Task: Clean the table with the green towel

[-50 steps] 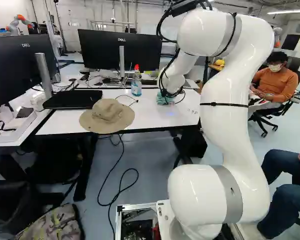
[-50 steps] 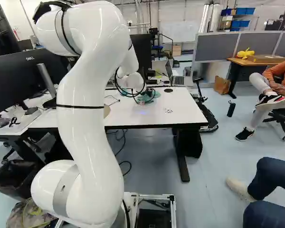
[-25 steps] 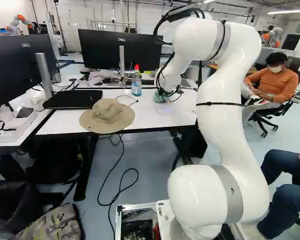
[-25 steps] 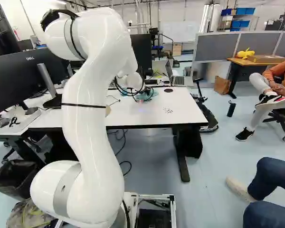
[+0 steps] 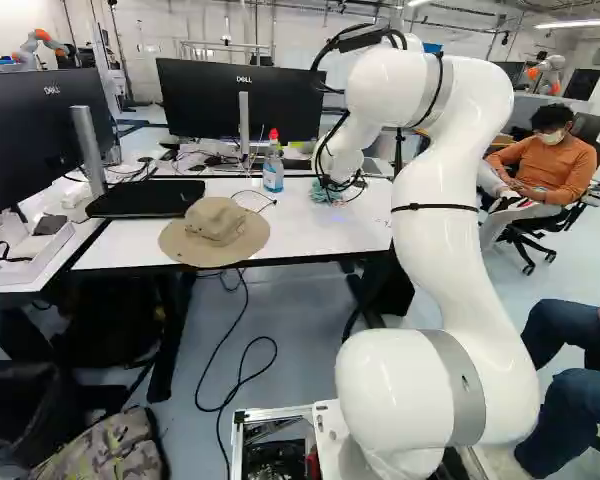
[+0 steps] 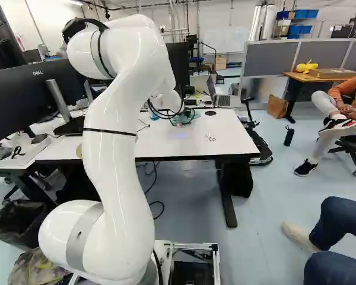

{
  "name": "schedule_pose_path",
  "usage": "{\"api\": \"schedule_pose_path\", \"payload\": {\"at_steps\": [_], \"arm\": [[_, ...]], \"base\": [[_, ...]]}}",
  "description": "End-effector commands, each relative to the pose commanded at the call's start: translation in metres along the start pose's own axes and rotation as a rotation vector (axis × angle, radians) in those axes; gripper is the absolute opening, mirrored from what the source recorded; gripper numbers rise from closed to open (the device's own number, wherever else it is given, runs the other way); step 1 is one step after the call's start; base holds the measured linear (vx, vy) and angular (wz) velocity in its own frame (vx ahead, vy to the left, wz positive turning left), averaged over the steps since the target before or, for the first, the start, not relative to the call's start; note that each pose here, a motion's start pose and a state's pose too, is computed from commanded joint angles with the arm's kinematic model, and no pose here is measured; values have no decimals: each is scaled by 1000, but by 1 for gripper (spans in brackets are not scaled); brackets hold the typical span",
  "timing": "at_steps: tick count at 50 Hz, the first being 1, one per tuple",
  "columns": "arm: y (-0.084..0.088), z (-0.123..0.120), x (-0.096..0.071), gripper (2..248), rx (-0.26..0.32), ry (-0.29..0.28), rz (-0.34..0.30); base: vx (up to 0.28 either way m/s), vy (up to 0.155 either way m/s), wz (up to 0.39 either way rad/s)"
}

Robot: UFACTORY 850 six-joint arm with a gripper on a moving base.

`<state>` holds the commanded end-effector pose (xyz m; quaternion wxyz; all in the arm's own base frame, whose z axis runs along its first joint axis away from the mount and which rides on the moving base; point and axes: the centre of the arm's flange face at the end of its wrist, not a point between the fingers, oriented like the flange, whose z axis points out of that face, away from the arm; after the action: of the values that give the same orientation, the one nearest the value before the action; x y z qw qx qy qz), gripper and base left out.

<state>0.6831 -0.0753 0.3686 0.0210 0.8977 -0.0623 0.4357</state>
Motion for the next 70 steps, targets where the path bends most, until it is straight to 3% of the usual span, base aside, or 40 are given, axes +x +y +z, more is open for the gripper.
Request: {"api": "schedule_pose_path", "payload": {"at_steps": [15, 38, 60, 70], "arm": [[-12, -22, 1, 57, 15, -23, -12], [-39, -74, -13, 57, 47, -183, -44], [-42, -134, -31, 57, 53, -295, -55], [-42, -138, -30, 57, 54, -303, -56]], "base": [[0, 0, 0], [0, 0, 0], [0, 0, 0], [0, 0, 0]]}}
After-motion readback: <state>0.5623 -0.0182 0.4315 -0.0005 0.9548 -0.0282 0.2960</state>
